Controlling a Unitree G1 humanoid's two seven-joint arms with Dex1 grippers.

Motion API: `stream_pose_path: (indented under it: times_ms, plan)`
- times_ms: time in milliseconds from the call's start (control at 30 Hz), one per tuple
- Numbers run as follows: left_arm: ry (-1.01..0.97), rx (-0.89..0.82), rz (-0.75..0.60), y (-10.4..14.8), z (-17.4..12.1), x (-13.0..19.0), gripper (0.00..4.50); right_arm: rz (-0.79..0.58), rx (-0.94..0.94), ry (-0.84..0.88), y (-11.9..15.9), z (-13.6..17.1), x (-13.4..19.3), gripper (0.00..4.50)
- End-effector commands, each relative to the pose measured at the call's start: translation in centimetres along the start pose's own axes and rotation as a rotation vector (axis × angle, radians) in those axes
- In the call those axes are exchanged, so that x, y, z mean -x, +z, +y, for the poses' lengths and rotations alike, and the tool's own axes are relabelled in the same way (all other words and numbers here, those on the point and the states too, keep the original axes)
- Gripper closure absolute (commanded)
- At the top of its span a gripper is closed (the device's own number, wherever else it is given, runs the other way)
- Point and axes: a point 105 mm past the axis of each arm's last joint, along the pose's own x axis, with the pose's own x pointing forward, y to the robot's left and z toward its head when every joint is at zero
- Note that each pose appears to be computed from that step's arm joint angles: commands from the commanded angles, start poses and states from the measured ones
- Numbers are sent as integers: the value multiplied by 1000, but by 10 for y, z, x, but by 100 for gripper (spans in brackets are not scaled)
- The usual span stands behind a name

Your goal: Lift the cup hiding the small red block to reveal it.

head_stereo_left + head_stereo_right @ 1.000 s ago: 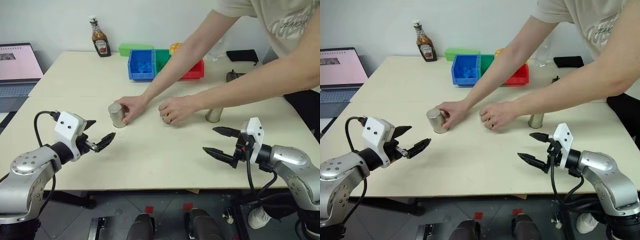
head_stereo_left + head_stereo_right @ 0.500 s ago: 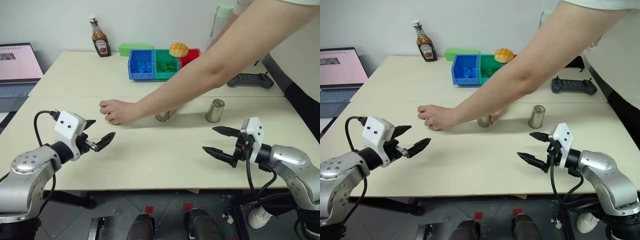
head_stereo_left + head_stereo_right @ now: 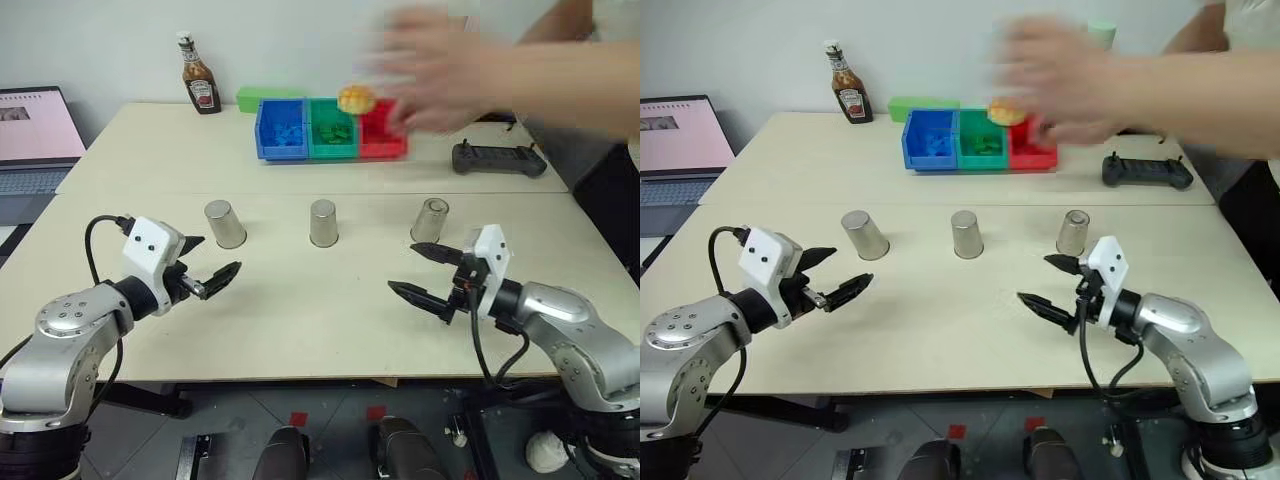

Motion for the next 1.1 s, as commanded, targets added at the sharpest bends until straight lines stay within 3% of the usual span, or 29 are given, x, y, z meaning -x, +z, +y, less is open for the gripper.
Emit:
stream_pose_path:
  times_ms: [33, 233, 533, 1100]
  plan:
    - [-22, -35, -24, 13, 0, 7, 3, -28, 68, -92, 9, -10, -25, 0]
    - [-59, -25, -37, 20, 0, 13, 3, 42, 70, -154, 3, -23, -75, 0]
    - [-257, -9, 9, 23, -31, 16, 3, 54, -21, -230, 8, -46, -140, 0]
    - [-222, -16, 16, 23, -28, 16, 3, 69, -128, -195, -6, -46, -189, 0]
